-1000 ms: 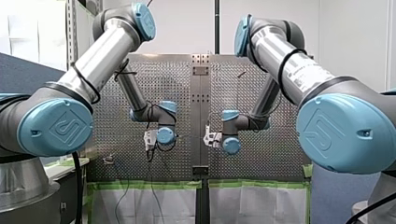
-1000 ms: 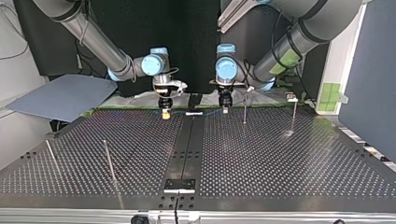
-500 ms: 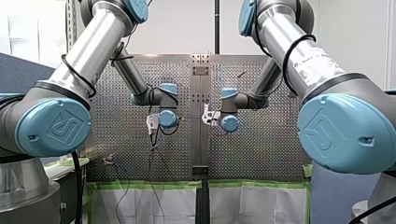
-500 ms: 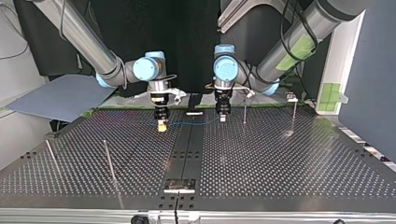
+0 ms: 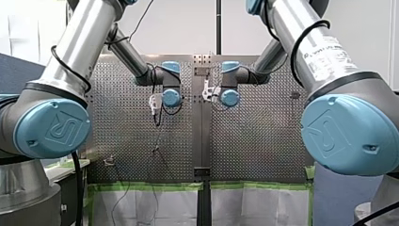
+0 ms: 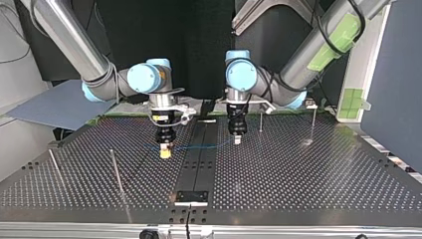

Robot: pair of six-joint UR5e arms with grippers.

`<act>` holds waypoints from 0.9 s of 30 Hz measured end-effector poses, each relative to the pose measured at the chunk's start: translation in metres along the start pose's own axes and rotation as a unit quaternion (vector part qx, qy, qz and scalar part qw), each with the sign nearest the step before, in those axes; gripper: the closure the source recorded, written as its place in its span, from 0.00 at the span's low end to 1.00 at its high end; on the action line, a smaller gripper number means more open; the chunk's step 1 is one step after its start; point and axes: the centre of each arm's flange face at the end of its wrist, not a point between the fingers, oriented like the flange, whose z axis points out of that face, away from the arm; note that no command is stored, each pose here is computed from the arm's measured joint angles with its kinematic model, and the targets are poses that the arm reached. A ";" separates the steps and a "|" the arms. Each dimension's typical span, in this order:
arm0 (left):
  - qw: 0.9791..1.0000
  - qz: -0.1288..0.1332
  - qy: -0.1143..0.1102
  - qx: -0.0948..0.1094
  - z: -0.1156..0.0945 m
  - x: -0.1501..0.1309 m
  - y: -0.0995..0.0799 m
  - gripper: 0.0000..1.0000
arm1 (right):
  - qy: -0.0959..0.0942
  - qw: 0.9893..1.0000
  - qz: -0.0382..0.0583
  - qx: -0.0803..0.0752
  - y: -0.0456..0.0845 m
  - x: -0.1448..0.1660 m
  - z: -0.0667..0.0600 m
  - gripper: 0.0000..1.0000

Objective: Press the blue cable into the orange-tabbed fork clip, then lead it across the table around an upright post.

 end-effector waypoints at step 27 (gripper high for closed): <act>0.999 -0.015 -0.045 -0.005 0.020 -0.108 -0.033 1.00 | 0.053 0.998 0.006 -0.012 0.007 0.100 0.003 1.00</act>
